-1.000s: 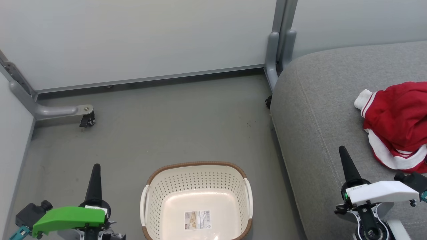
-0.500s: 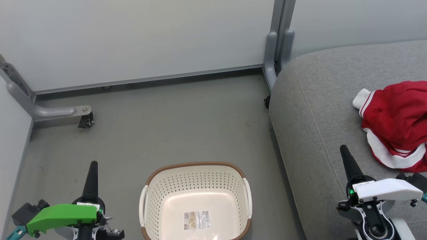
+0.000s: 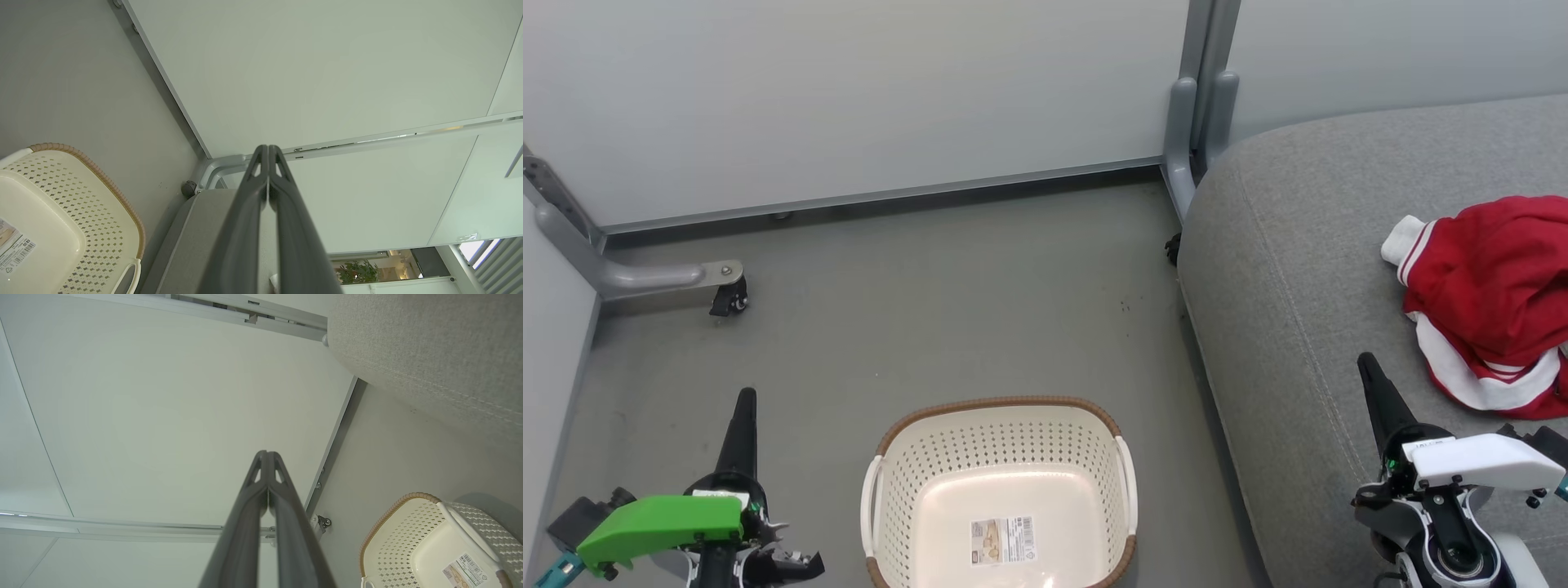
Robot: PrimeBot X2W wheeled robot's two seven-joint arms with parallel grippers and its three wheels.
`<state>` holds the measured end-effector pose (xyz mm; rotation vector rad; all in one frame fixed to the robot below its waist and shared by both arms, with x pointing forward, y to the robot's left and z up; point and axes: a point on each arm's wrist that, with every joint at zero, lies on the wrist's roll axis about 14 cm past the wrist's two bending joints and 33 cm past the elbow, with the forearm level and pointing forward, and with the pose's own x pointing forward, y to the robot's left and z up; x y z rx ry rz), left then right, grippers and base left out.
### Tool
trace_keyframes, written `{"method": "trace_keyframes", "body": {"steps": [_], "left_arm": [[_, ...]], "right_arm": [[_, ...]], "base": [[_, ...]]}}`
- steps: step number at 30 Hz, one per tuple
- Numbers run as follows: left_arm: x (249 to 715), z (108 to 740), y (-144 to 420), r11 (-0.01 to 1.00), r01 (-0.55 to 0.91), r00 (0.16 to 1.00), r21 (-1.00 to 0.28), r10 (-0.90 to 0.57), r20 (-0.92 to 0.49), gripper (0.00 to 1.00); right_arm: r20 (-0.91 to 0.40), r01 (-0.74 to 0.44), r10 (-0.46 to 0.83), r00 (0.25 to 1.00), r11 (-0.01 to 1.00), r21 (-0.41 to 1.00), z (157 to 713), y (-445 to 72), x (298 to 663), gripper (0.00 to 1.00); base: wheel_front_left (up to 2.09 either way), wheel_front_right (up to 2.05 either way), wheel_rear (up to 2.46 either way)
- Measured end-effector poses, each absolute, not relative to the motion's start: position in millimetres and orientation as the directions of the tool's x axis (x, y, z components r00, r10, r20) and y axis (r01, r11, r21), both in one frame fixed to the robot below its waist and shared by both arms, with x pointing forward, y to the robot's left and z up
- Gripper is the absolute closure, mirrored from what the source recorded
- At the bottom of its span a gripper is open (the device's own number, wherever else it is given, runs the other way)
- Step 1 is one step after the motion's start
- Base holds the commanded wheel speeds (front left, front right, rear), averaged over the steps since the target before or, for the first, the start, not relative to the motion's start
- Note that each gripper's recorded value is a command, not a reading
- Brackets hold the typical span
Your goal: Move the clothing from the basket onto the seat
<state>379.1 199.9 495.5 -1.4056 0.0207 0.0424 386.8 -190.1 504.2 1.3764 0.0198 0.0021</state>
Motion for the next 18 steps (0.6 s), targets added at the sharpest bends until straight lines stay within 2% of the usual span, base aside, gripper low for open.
{"method": "trace_keyframes", "body": {"steps": [18], "left_arm": [[385.3,502.1,199.2,0.052,-0.019,1.000,-0.998,0.003,-0.019,1.00]], "right_arm": [[-0.012,0.012,0.004,1.000,0.058,0.998,504.1,-196.7,387.2,1.00]], "base": [[0.00,0.00,0.00]]}}
